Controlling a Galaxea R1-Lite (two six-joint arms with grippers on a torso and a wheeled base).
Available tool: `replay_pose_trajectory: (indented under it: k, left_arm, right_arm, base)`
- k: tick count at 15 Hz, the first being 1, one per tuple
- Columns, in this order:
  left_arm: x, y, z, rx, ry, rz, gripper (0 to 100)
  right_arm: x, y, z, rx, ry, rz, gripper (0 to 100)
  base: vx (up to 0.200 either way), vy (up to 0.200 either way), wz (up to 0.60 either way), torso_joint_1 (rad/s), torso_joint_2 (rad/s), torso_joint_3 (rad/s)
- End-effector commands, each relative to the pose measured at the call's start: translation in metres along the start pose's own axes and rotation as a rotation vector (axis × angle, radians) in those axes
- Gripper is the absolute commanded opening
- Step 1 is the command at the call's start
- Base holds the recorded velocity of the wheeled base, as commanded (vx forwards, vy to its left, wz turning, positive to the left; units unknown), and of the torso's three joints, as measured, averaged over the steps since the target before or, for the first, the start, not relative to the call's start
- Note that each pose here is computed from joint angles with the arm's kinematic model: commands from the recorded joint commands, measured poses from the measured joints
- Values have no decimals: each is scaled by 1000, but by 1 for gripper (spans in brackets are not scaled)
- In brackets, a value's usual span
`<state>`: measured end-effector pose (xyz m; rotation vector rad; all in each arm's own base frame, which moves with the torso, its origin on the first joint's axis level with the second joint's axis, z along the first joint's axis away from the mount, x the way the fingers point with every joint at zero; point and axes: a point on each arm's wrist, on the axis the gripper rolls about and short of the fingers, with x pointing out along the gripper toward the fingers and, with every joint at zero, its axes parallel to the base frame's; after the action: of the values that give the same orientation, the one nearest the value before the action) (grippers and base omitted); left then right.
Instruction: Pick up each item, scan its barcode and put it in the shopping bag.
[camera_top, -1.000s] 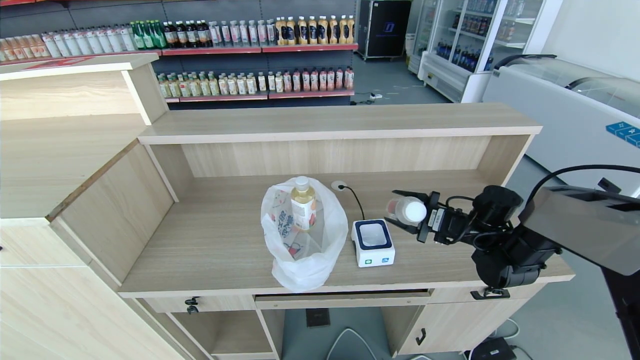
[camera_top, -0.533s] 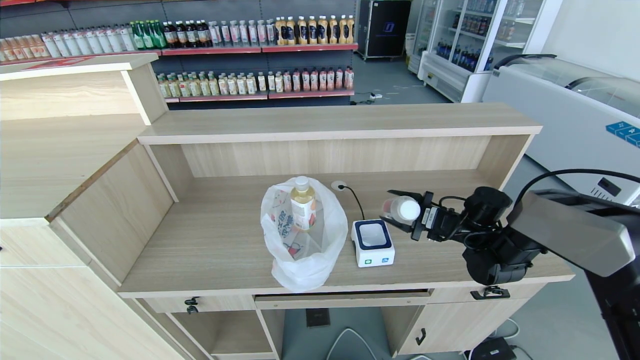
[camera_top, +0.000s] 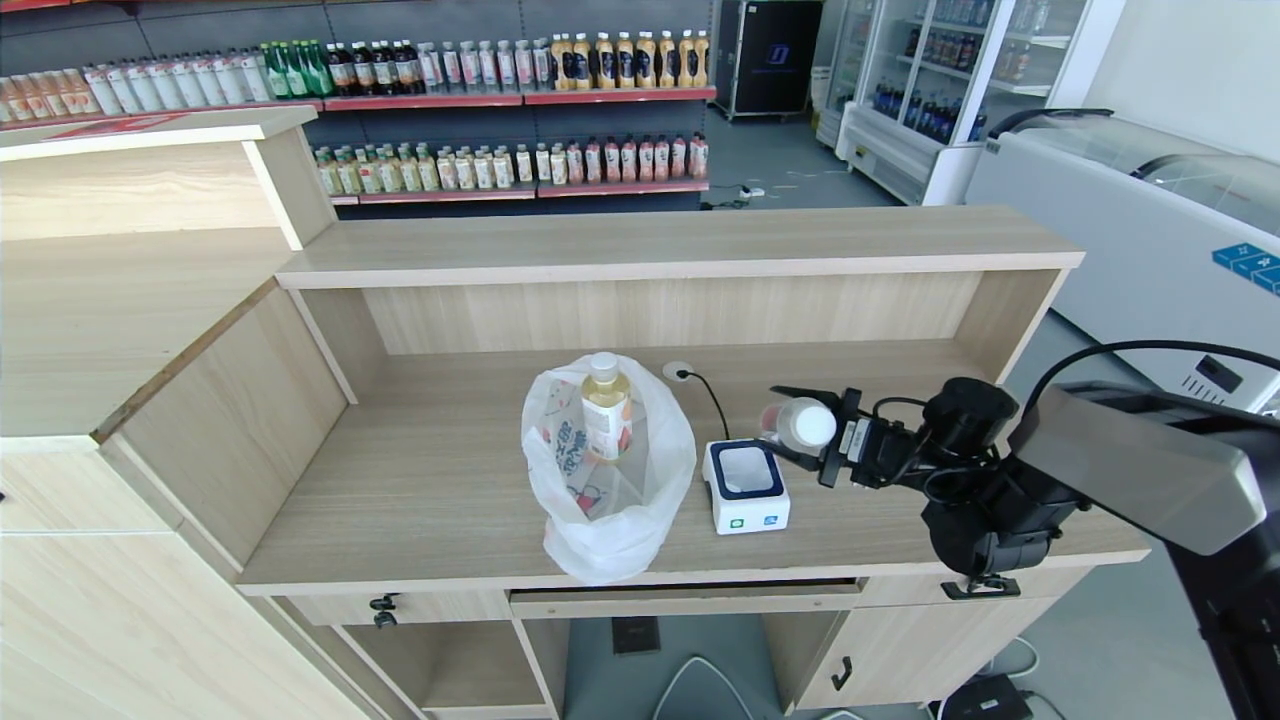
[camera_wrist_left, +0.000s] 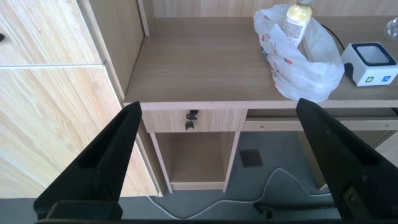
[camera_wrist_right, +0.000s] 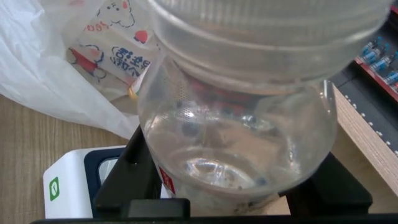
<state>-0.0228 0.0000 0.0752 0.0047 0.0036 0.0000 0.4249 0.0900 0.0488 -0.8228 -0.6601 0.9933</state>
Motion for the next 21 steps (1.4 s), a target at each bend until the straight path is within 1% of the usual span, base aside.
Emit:
replay_pose_trajectory:
  k: [1,4,7,13,16,21]
  left_arm:
    - [0,0,0,0,-1,0,100]
    - [0,0,0,0,-1,0,100]
    - [0,0,0,0,-1,0,100]
    - [0,0,0,0,-1,0,100]
    - [0,0,0,0,-1,0,100]
    - [0,0,0,0,-1,0,100]
  right_arm:
    - [-1,0,2,3,1,2,0]
    - [2,1,0,1,-4,3,0]
    - [7,7,-5,6,-11,9,0]
    - [33,13,-8,-5,-70,15,0]
    - [34,18,-11,3,-70,22,0]
    - [38,17,-16,-8,-78,14,0]
  base:
    - [0,0,0,0,0,0]
    - [0,0,0,0,0,0]
    - [0,0,0,0,0,0]
    - [0,0,0,0,0,0]
    - [0,0,0,0,0,0]
    - [0,0,0,0,0,0]
